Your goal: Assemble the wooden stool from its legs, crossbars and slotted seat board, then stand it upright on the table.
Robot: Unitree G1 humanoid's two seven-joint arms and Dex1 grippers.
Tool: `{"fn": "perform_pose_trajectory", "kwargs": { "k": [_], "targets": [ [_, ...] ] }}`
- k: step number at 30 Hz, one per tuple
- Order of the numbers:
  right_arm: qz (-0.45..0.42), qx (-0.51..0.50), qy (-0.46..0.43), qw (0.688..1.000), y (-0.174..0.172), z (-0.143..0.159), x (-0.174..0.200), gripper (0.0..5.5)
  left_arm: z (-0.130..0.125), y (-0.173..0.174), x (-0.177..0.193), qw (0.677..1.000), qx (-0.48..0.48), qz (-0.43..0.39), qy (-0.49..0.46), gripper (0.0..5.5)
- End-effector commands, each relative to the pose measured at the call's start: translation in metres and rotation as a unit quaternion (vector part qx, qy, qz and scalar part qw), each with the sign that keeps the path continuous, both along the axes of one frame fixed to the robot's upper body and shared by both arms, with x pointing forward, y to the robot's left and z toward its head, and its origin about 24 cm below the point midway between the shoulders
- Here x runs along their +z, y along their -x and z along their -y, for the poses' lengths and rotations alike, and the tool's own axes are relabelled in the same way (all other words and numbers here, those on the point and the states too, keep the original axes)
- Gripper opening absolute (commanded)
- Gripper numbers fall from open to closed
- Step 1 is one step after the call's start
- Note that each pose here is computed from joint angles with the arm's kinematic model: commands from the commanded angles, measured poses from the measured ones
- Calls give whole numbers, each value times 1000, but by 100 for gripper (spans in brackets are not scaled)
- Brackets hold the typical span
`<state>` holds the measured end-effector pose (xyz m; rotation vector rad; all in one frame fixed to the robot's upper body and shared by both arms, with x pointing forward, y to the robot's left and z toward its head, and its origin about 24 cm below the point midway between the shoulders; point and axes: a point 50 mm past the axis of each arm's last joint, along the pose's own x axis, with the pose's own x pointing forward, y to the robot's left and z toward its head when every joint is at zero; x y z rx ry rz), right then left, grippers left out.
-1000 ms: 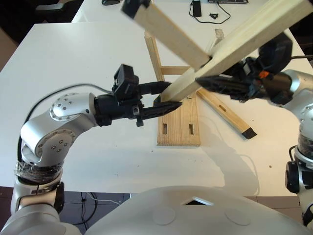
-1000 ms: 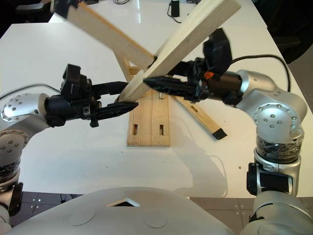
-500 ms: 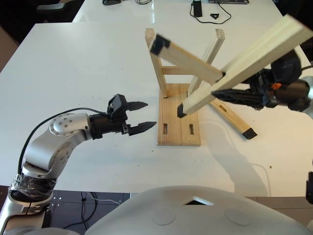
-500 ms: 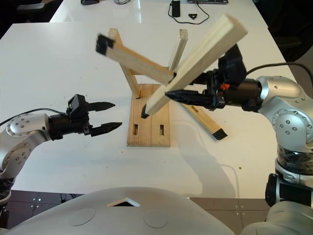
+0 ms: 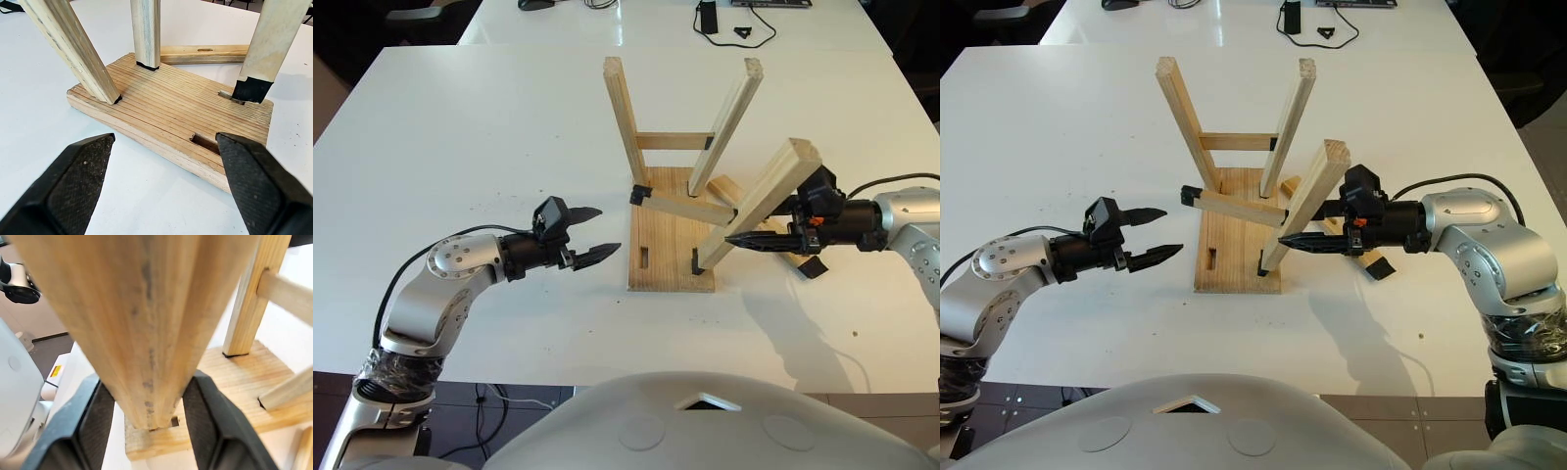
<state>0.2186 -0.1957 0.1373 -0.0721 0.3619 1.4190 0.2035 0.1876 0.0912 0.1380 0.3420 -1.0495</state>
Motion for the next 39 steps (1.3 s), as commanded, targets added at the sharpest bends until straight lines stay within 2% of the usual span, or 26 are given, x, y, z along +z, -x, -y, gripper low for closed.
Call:
{"fn": "perform_pose_trajectory", "kwargs": {
  "k": [1, 9, 19, 26, 31, 39],
  "targets": [
    [17, -3, 22, 1000, -5, 3, -5, 199, -1, -3, 0, 1000, 5, 7, -9, 383],
    [53, -9, 45, 998, -15, 0, -15, 199, 1, -1, 0, 1000, 0, 9, -7, 383],
    [95, 12, 124, 988, -15, -3, -39, 199, 4, 4, -5, 1000, -16, 0, -12, 383],
    [1, 37, 143, 989, -13, -13, -85, 199, 9, 6, -8, 999, -31, -7, -14, 383],
    [-71, 37, 125, 989, -23, -19, -101, 199, 12, 6, -9, 999, -40, -9, -14, 383],
    [-91, 75, 186, 975, -17, -16, -128, 199, 14, 8, -11, 999, -43, -12, -15, 383]
  ]
}}
